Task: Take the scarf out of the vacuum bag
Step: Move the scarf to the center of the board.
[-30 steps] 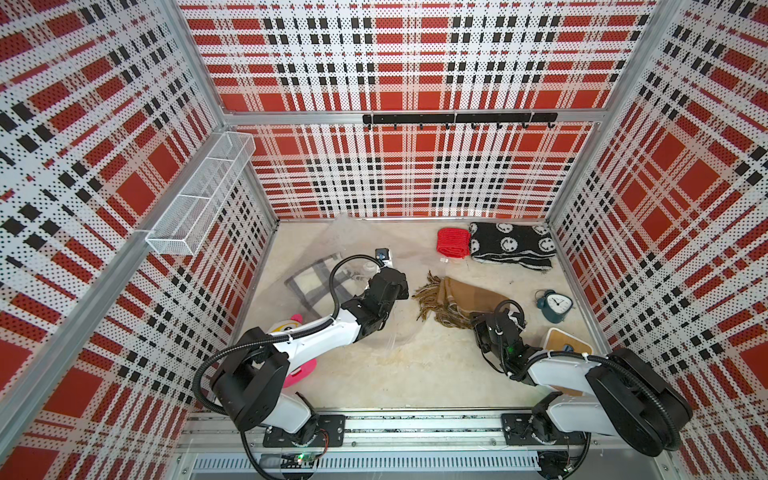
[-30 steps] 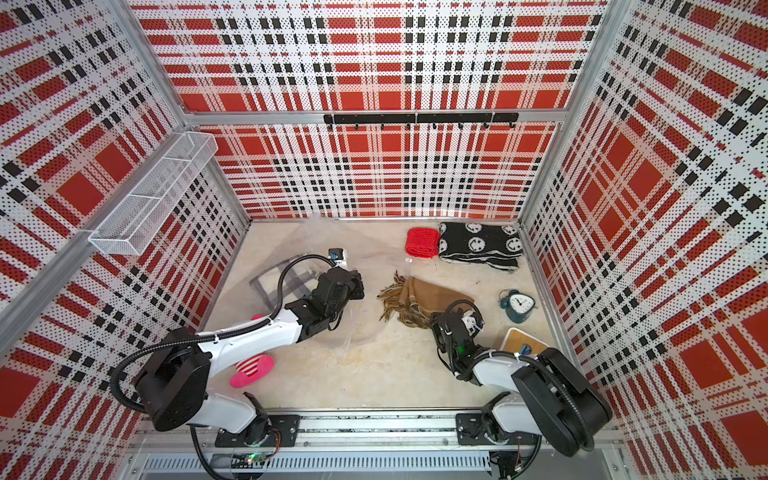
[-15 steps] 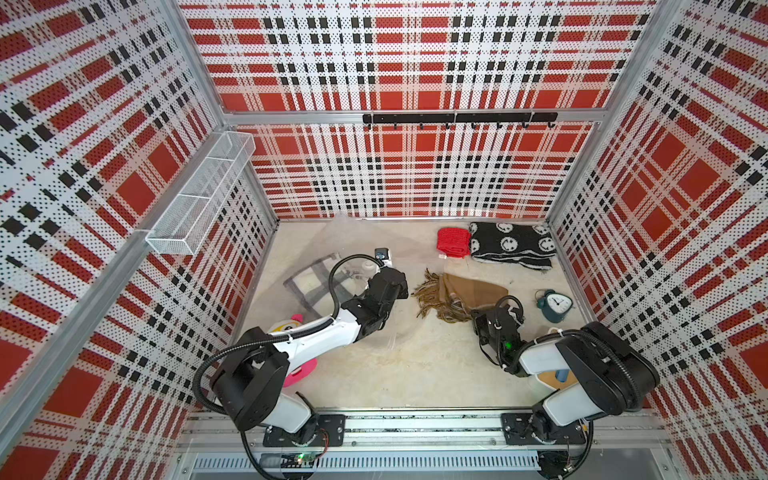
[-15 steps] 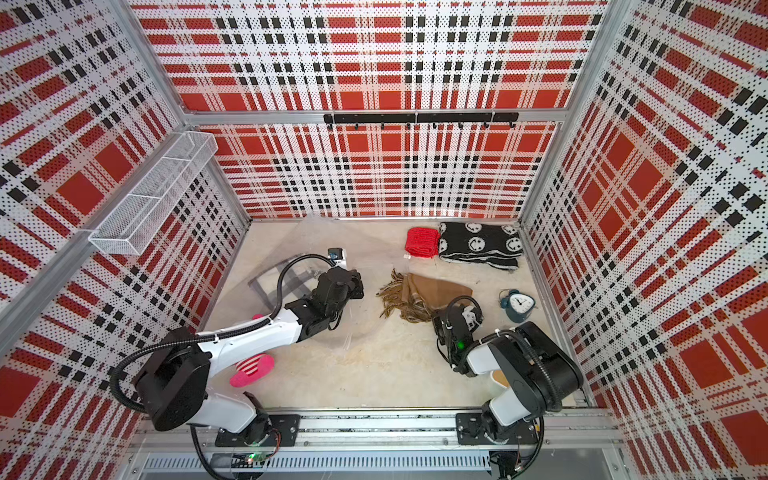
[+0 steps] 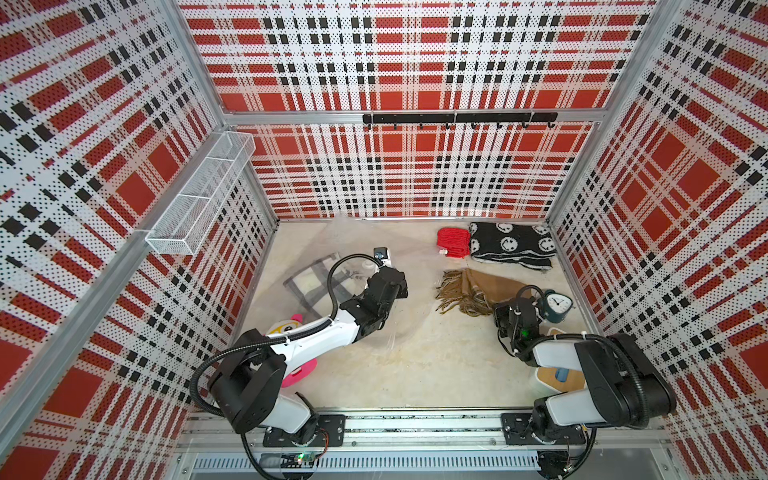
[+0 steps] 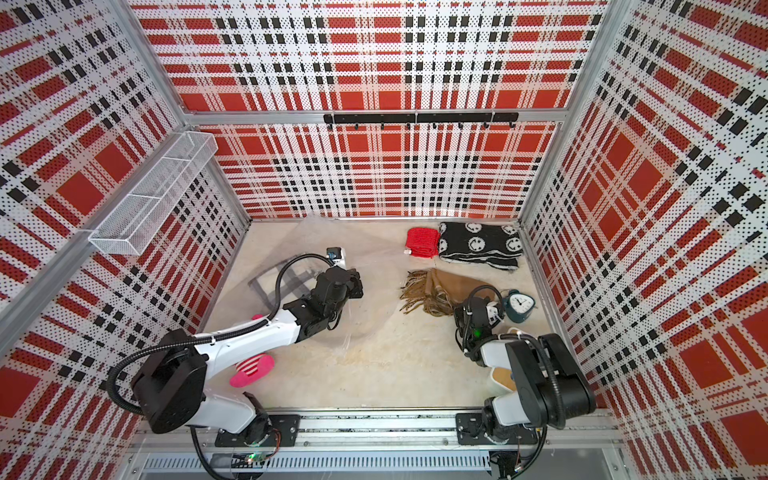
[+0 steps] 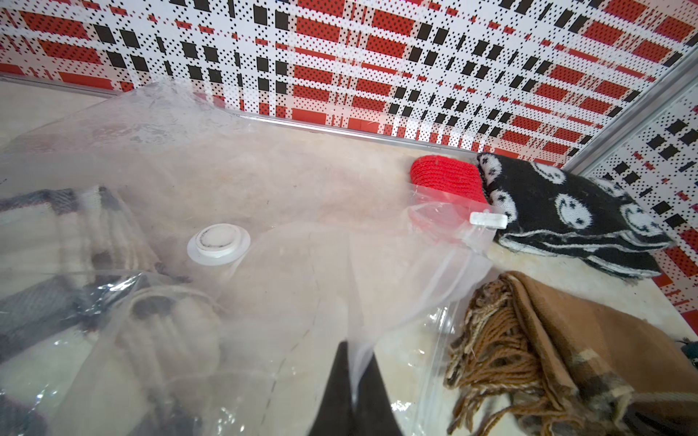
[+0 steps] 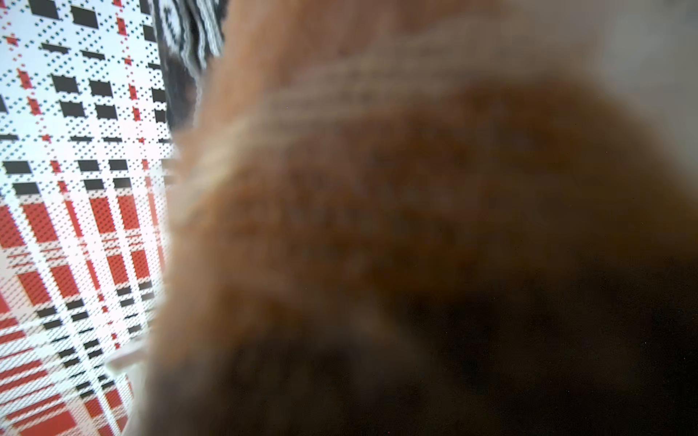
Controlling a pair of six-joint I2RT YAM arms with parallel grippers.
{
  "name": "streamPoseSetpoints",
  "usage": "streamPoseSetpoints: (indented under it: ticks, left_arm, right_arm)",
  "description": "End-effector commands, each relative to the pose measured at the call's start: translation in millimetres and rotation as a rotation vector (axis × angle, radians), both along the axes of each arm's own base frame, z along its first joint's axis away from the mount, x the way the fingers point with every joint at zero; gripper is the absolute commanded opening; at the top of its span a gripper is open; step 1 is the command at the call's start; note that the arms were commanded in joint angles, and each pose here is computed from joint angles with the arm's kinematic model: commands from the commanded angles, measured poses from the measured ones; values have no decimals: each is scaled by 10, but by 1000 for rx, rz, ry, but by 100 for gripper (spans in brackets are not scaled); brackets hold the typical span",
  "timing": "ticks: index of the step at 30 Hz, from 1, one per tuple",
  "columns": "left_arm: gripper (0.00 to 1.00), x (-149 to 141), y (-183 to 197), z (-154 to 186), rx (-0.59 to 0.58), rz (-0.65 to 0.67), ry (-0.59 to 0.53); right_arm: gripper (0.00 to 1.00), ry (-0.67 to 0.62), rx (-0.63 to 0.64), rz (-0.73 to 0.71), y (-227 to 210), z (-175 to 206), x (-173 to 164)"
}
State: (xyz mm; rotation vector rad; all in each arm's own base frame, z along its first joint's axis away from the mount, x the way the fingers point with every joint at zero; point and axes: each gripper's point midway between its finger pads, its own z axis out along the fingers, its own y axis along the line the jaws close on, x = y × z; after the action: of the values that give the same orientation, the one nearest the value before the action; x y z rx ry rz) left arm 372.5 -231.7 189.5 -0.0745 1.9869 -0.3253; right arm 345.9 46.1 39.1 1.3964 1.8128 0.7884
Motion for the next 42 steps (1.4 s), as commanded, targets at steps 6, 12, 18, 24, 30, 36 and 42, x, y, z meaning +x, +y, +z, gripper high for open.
streamPoseSetpoints:
  ticks: [6,12,18,24,30,36,42]
  left_arm:
    - [0,-14,72,188,-23,22,-44]
    - [0,-36,68,225,-33,19,-54]
    - [0,-41,83,250,-34,23,-59]
    - [0,-43,85,244,-32,23,-58]
    - [0,-44,95,264,-32,26,-62]
    - [0,-41,84,238,-27,25,-56]
    - [0,-41,90,256,-31,28,-61]
  right_arm:
    - [0,58,-40,-23,-233,-115,112]
    - [0,97,-105,-46,-353,-90,202]
    - [0,98,-119,-125,-506,-56,211]
    - [0,114,-149,-86,-515,-39,423]
    - [35,182,-190,-29,-506,-127,417]
    - [71,112,-242,20,-490,150,362]
    - [87,87,-310,126,-387,455,289]
